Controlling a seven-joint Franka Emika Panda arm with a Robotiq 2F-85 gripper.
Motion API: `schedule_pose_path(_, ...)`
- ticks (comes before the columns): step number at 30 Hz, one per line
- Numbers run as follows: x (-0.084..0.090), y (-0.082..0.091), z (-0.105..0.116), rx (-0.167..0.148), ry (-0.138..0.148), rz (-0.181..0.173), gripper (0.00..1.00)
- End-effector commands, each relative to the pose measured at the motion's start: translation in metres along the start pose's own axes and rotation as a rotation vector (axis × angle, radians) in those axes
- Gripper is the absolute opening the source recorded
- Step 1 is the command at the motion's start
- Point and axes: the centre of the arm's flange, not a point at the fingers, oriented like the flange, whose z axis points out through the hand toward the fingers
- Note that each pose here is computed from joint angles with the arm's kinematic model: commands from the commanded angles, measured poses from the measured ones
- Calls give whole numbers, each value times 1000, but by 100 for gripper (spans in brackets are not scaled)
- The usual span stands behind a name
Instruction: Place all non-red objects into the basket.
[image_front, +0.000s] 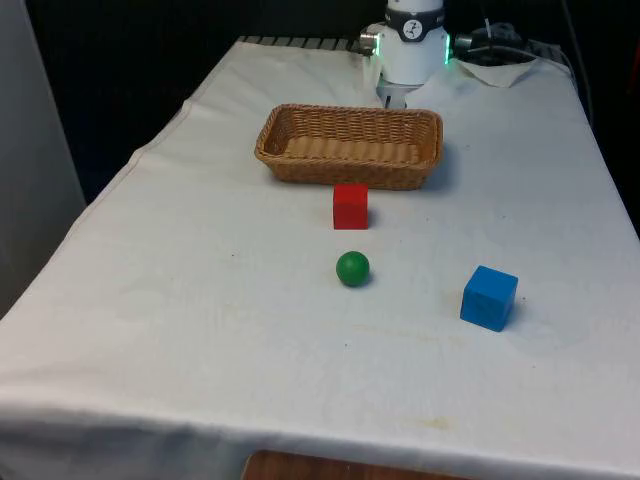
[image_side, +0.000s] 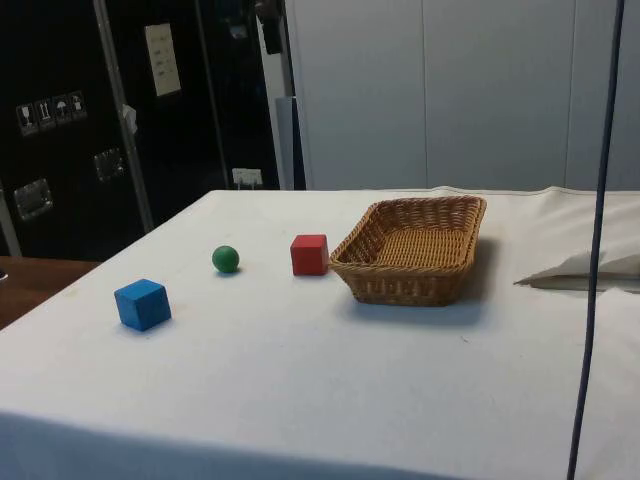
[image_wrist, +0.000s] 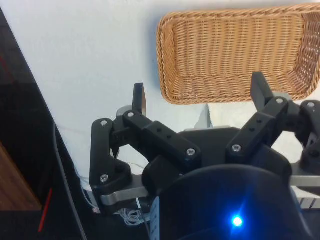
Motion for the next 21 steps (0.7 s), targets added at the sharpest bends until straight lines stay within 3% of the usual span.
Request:
schedule_pose_path(1,3,-6,1,-4,-2,1,100)
schedule_pose_path(9,18,-13,10,-12,-1,14,100)
schedule_pose_path(21,48,4,54,-35,21,38,100)
